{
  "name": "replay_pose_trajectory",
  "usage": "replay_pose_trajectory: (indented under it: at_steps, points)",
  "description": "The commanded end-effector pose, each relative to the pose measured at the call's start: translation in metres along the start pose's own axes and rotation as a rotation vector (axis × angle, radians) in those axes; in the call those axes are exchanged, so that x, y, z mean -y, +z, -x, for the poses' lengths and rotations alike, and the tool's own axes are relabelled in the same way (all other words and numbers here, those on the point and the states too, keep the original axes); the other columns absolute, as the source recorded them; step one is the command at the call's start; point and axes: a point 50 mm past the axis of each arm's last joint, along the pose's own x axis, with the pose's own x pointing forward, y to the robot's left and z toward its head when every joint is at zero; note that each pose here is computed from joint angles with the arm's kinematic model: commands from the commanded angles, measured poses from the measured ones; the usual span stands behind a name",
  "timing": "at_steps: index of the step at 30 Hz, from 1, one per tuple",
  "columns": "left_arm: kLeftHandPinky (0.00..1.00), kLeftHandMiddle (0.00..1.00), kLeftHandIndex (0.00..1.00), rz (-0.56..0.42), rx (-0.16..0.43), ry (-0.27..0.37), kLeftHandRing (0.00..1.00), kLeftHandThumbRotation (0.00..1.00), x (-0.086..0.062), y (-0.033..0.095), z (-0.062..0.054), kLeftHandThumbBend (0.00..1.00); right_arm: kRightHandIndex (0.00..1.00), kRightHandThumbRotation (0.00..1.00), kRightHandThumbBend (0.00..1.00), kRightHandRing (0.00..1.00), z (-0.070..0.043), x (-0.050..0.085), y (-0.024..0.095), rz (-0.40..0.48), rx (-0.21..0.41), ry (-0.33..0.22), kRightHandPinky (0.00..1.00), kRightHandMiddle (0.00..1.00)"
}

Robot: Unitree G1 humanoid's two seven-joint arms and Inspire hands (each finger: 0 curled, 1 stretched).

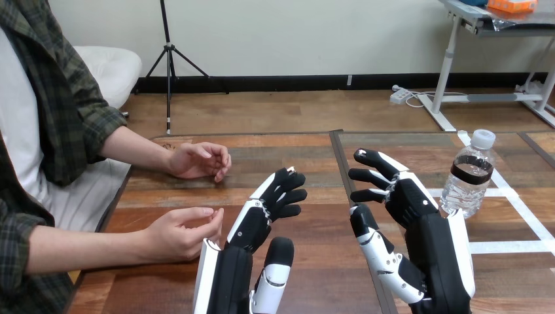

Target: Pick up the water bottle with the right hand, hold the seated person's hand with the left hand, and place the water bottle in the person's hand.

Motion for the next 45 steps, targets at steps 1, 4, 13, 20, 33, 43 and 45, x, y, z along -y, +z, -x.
replay_pose_trajectory:
  at_steps: [1,4,13,20,33,43,45]
  points:
    - [0.73,0.83,0.85,0.075,0.047,0.091,0.78,0.96,0.015,0.010,-0.013,0.45,0.79,0.47,0.39,0.75,-0.019,0.002,0.007,0.004,0.089,-0.001,0.62,0.82]
    - [0.72,0.83,0.85,0.073,0.046,0.092,0.78,0.97,0.015,0.010,-0.013,0.45,0.79,0.47,0.39,0.75,-0.019,0.002,0.008,0.005,0.091,-0.002,0.62,0.82]
    - [0.72,0.82,0.84,0.075,0.046,0.094,0.78,0.97,0.015,0.009,-0.013,0.45,0.79,0.47,0.39,0.75,-0.022,0.003,0.009,0.010,0.102,-0.013,0.62,0.82]
    - [0.72,0.82,0.84,0.078,0.046,0.094,0.78,0.97,0.015,0.009,-0.013,0.45,0.79,0.48,0.40,0.75,-0.025,0.006,0.011,0.015,0.123,-0.028,0.62,0.82]
    - [0.72,0.82,0.84,0.079,0.039,0.088,0.78,0.96,0.016,0.007,-0.013,0.44,0.79,0.48,0.41,0.75,-0.037,0.016,0.016,0.047,0.184,-0.049,0.63,0.82]
    - [0.73,0.82,0.84,0.081,0.034,0.092,0.78,0.96,0.016,0.007,-0.012,0.45,0.80,0.40,0.44,0.77,-0.044,0.022,0.018,0.040,0.204,-0.073,0.66,0.82]
    - [0.73,0.82,0.84,0.080,0.033,0.091,0.78,0.96,0.015,0.007,-0.012,0.45,0.80,0.39,0.45,0.77,-0.045,0.022,0.018,0.036,0.206,-0.075,0.67,0.82]
